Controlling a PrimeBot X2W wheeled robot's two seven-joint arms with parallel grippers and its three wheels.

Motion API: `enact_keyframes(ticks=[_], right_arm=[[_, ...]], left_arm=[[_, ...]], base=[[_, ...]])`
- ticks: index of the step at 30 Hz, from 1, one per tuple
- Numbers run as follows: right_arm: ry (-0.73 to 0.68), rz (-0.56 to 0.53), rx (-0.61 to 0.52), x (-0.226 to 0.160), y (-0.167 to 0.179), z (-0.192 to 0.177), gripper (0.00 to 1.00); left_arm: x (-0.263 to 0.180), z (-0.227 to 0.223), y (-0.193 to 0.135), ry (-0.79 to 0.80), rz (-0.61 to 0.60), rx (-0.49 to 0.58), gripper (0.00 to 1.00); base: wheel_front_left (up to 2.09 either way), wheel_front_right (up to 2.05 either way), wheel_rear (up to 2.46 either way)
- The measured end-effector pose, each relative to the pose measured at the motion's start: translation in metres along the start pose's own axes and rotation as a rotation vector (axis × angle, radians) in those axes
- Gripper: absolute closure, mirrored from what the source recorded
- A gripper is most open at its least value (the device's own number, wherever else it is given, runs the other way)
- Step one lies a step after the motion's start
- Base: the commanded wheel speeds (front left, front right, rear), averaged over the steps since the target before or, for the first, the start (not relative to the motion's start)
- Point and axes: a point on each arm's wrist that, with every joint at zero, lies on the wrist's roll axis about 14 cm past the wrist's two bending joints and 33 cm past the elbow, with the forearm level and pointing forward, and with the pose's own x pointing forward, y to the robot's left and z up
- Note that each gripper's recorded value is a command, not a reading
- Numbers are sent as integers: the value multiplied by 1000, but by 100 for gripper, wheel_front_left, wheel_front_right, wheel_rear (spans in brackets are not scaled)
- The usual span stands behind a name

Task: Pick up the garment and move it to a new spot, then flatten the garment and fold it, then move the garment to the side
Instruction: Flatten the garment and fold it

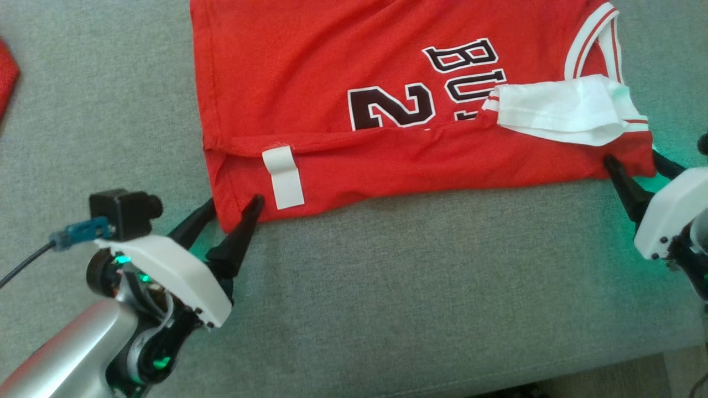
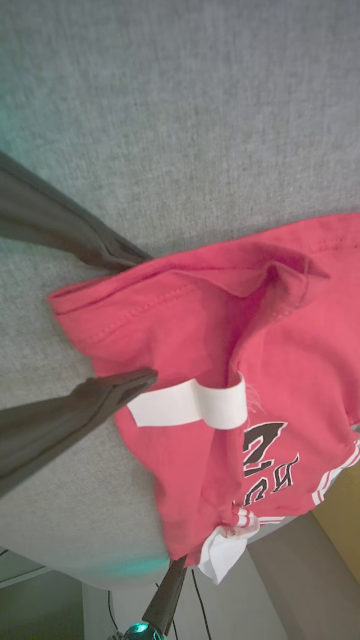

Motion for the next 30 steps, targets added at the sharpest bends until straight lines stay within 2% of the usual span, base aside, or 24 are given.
enact_keyframes(ticks=[2,3,4,5,6,7,13,17,21,26,28,29,30], right_arm=[[14,6,-10,2,2,-2,0],[18,9,-9,3,2,-1,0],[21,9,-12,4,2,-1,0],[23,10,-15,4,2,-1,6],[26,12,-11,5,1,-1,70],[28,19,-5,6,2,0,100],[29,55,17,0,6,5,100],[53,48,-1,-26,-14,12,100],[160,26,-38,-51,-33,-11,100],[257,32,-39,-62,-36,-45,100],[277,38,-47,-64,-34,-54,70],[288,37,-52,-66,-34,-59,19],[295,35,-55,-67,-34,-62,0]], left_arm=[[1,-1,-3,12,-16,6,0],[2,-1,-4,18,-19,9,16],[2,-2,-5,21,-22,9,71],[2,-4,-4,27,-23,12,100],[2,-7,-4,40,-24,20,100],[2,-10,-6,51,-31,25,100],[-9,-9,-16,62,-74,30,100],[-35,-3,-29,22,-112,15,100],[-58,-27,-47,41,-147,-25,100],[-76,-68,-59,70,-145,-115,100],[-77,-78,-61,57,-135,-145,100],[-77,-82,-62,55,-130,-151,99],[-77,-84,-62,48,-123,-154,75]], base=[[0,0,0],[0,0,0],[0,0,0],[0,0,0],[0,0,0],[0,0,0],[0,0,0],[0,0,0],[0,0,0],[0,0,0],[0,0,0],[0,0,0],[0,0,0]])
